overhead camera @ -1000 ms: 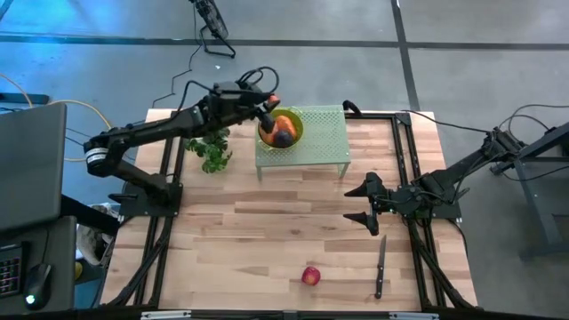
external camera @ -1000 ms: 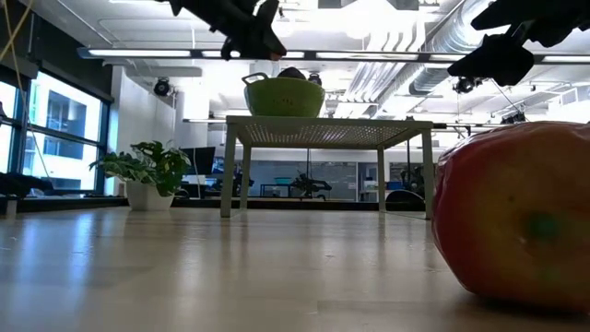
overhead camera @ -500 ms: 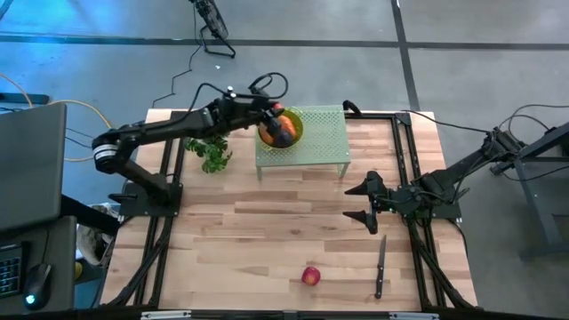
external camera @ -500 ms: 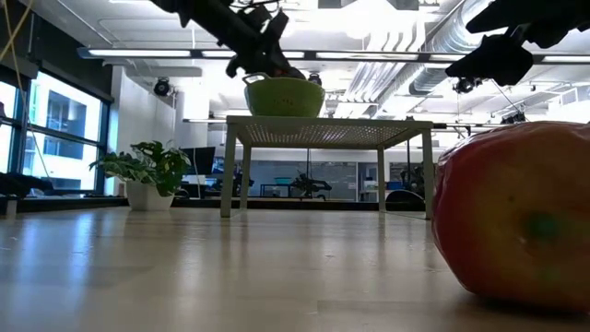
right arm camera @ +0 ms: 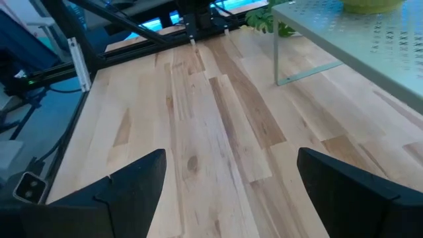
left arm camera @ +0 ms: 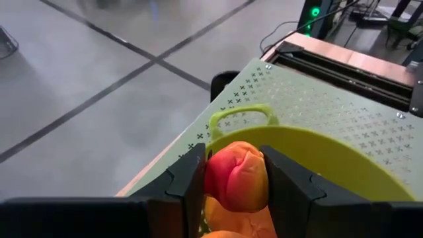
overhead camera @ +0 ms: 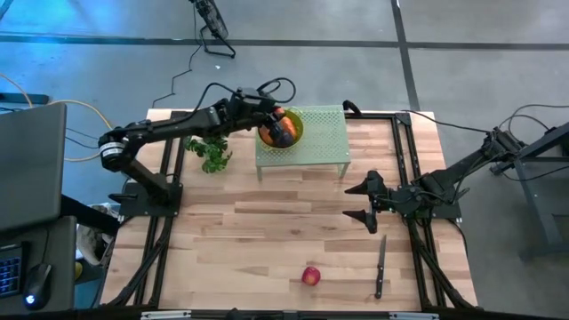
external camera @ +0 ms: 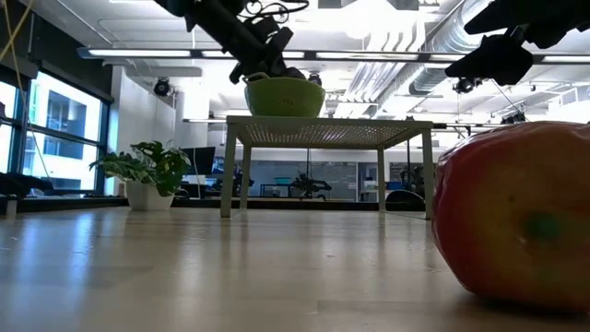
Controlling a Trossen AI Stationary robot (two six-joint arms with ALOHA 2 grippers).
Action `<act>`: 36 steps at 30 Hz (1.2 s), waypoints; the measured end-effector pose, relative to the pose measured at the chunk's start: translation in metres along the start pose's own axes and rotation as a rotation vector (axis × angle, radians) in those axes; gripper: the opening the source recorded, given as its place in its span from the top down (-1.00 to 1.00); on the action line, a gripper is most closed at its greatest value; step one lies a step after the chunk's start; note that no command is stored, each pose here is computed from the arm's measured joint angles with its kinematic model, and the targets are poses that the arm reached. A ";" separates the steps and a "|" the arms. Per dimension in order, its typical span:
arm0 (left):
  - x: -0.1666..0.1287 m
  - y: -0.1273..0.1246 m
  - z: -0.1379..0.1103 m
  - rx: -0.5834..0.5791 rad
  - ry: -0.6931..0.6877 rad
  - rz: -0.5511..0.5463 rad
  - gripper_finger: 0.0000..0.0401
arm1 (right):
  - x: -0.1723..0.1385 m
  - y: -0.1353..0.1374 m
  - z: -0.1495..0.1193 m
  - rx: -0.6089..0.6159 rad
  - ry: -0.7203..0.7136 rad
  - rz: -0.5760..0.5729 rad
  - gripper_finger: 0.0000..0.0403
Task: Pick & Place Fruit
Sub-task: Put the orange pear into the green strainer bowl on the shelf, then put the red apple into the green strainer bowl on the shelf
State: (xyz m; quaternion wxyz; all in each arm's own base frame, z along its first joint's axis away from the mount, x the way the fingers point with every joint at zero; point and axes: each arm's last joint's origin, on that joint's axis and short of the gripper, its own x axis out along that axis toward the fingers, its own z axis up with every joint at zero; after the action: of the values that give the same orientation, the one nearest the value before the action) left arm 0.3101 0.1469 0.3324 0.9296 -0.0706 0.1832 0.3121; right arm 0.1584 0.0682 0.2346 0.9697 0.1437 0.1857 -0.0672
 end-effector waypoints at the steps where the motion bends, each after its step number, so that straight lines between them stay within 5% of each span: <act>1: 0.000 0.000 0.000 0.002 0.002 0.000 0.38 | 0.000 0.000 0.000 0.000 -0.003 -0.005 -0.66; 8: 0.000 0.000 -0.001 0.054 0.009 0.001 0.36 | 0.000 -0.001 0.000 0.000 -0.013 -0.024 -0.66; 18: 0.000 0.000 -0.002 0.078 0.018 0.003 -0.01 | 0.000 -0.003 0.003 0.007 -0.073 -0.118 -0.66; 25: -0.002 0.001 -0.003 0.088 0.035 0.005 -0.05 | -0.001 -0.002 0.008 0.042 -0.149 -0.149 -0.66; 36: -0.024 0.000 0.033 0.127 0.062 -0.006 -0.06 | -0.001 0.001 0.014 0.089 -0.195 -0.115 -0.66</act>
State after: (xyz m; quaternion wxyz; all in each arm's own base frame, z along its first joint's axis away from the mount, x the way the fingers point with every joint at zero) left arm 0.3021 0.1410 0.3722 0.9270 -0.0216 0.2309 0.2947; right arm 0.1620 0.0649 0.2473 0.9704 0.1683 0.0955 -0.1447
